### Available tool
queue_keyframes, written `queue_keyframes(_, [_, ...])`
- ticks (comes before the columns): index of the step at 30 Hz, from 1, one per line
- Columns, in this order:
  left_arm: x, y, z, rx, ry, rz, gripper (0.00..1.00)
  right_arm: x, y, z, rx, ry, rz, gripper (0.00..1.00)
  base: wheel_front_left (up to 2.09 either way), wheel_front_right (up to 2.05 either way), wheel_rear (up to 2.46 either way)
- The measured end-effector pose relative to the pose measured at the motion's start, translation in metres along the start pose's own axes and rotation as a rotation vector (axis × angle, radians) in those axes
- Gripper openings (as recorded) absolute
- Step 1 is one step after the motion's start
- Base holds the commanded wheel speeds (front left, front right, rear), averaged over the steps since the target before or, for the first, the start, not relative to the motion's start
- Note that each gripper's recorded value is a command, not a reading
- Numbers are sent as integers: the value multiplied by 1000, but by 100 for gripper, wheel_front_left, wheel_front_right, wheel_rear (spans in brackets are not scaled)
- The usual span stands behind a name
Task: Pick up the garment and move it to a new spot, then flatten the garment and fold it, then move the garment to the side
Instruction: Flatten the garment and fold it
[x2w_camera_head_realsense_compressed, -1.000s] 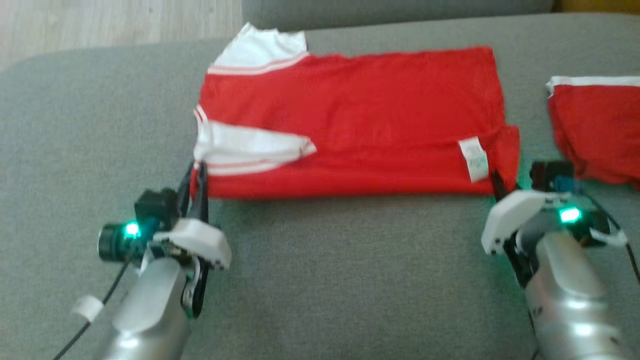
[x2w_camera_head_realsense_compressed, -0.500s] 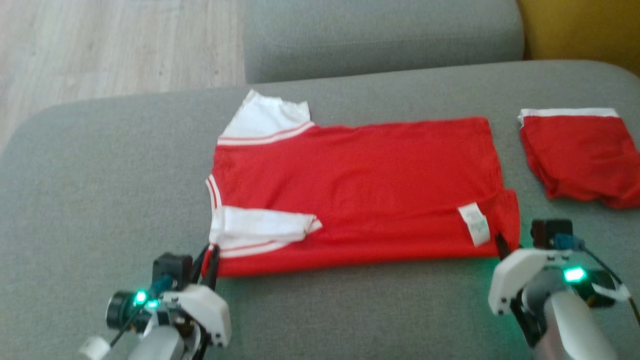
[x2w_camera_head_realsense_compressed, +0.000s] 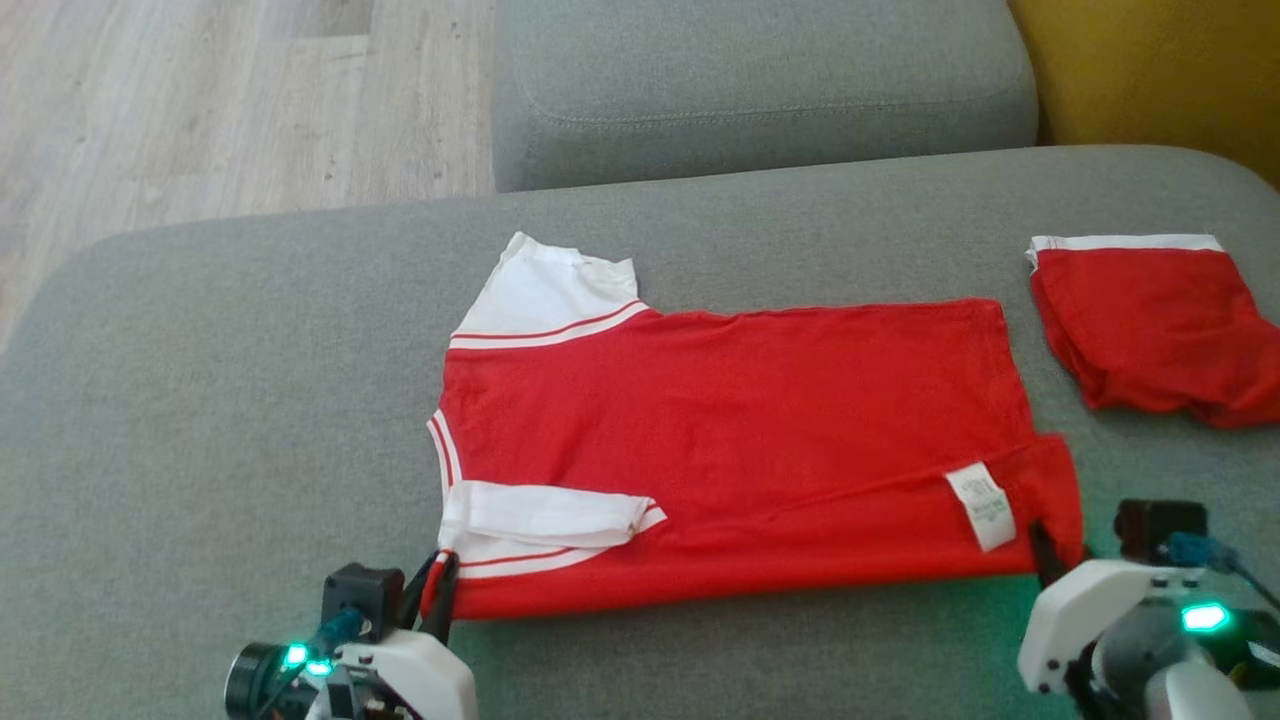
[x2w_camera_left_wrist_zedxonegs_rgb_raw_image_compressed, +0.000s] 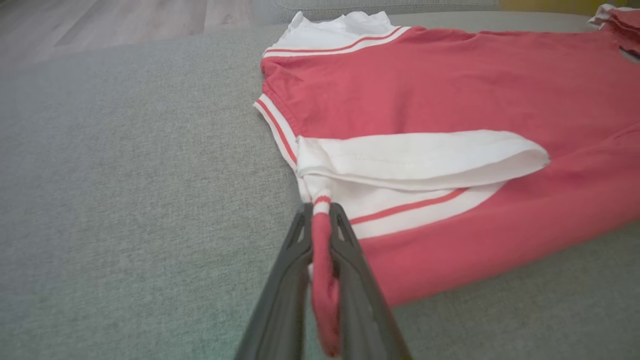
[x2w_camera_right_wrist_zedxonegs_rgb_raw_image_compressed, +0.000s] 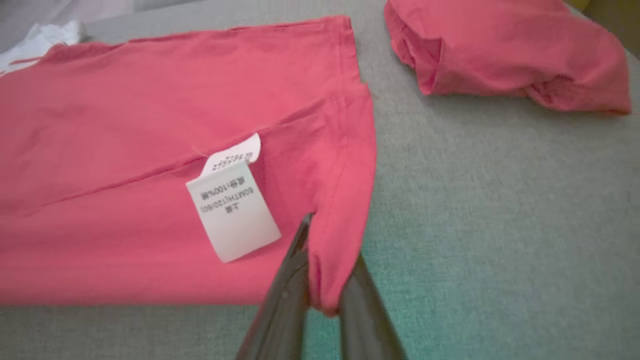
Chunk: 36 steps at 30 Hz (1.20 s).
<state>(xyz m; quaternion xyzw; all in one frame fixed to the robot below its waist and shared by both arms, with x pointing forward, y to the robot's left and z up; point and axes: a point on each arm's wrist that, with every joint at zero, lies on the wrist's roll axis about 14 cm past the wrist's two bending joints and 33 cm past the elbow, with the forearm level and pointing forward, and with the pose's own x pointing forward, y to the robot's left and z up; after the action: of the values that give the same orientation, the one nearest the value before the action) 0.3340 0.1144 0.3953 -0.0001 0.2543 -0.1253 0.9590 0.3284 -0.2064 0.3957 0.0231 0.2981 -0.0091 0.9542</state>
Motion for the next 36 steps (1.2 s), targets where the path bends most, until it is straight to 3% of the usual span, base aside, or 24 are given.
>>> queue_keyframes(2, [1,0,2,-1,-3,3,1,-1,-1,9,10,-46,-1,100,0,0,0])
queue_keyframes(3, [2,1,1,-2,-2,7,28,-1,-2,14,17,-70,-3,100,0,0,0])
queue_keyframes(5, [4,3,3,-6,-12,21,100,-1,-3,24,33,-125,-4,100,0,0,0])
queue_keyframes(10, [10,8,16,-23,-78,49,100,-4,-3,60,80,-323,6,100,0,0,0])
queue_keyframes(15, [20,17,61,-34,-261,76,100,-7,6,96,93,-498,38,100,0,0,0])
queue_keyframes(23, [47,4,156,6,-528,-21,100,2,12,102,96,-548,53,100,0,0,0])
queue_keyframes(27, [81,0,180,82,-491,-91,100,14,14,105,98,-548,60,100,0,0,0])
queue_keyframes(32, [137,5,183,215,-292,-174,100,34,17,110,93,-548,72,100,0,0,0])
queue_keyframes(36, [178,16,165,245,-109,-192,100,50,19,107,100,-531,80,100,0,0,0])
